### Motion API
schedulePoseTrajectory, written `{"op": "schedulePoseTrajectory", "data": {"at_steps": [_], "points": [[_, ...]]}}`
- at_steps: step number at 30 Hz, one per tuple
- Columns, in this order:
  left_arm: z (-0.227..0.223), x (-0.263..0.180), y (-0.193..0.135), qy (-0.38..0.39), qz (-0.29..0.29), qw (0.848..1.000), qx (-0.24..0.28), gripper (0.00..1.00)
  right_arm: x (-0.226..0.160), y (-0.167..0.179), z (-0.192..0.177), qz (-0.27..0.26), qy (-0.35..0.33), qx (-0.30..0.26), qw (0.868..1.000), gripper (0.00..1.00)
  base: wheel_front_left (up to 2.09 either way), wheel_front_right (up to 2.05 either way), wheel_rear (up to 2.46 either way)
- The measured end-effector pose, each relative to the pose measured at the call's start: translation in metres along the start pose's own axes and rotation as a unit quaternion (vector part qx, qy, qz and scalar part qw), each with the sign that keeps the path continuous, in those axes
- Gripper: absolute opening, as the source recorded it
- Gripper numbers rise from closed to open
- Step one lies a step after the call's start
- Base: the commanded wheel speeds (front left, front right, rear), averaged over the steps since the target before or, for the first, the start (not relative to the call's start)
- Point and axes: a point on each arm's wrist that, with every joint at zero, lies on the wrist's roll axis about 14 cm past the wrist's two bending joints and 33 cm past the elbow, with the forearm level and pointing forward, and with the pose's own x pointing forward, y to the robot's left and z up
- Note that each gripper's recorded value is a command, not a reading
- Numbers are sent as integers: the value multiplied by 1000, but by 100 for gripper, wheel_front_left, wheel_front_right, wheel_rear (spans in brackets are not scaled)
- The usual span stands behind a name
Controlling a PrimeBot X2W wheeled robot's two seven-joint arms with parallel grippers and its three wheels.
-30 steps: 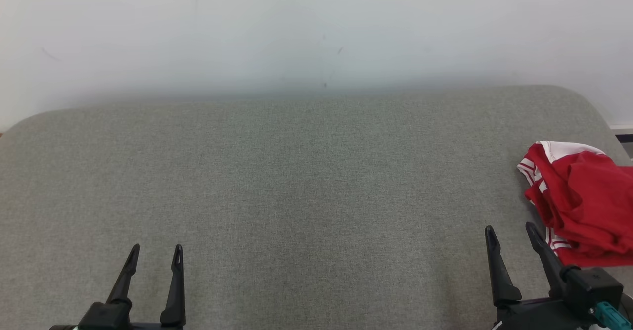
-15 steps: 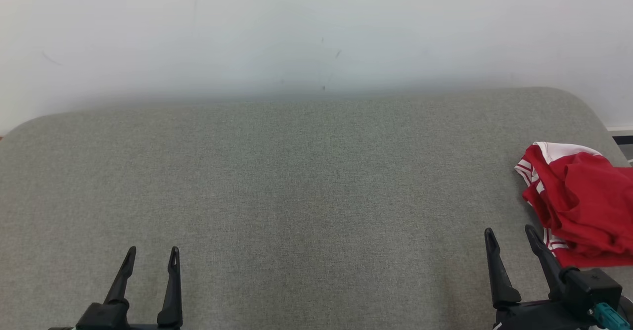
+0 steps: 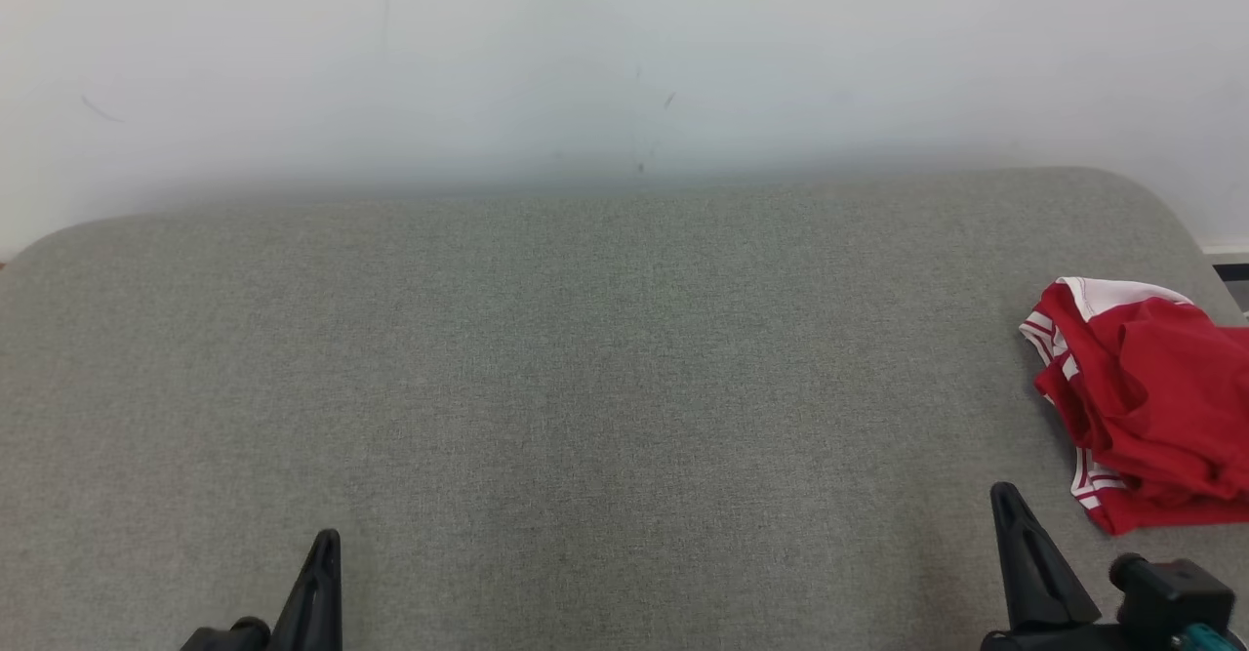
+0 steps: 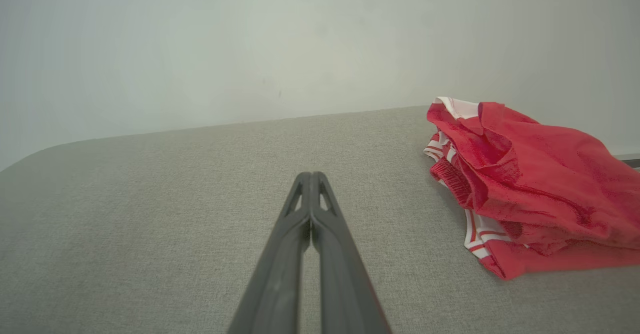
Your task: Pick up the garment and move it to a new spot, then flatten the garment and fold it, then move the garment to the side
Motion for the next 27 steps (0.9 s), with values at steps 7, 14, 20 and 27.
{"op": "schedulePoseTrajectory", "data": {"at_steps": [7, 14, 20, 27], "points": [[-10, -9, -1, 28, 1, 998, -63, 0, -8, -9, -3, -14, 0, 70, 997, 0, 0, 0, 0], [-19, -18, -5, 52, 1, 990, -132, 0, -18, -20, -7, -31, 6, 141, 989, 0, 0, 0, 0], [-24, -27, -8, 68, 2, 979, -193, 0, -26, -30, -11, -49, 10, 206, 977, 0, 0, 0, 0], [-29, -35, -12, 83, 3, 964, -253, 0, -35, -38, -16, -66, 14, 265, 962, 0, 0, 0, 0]]}}
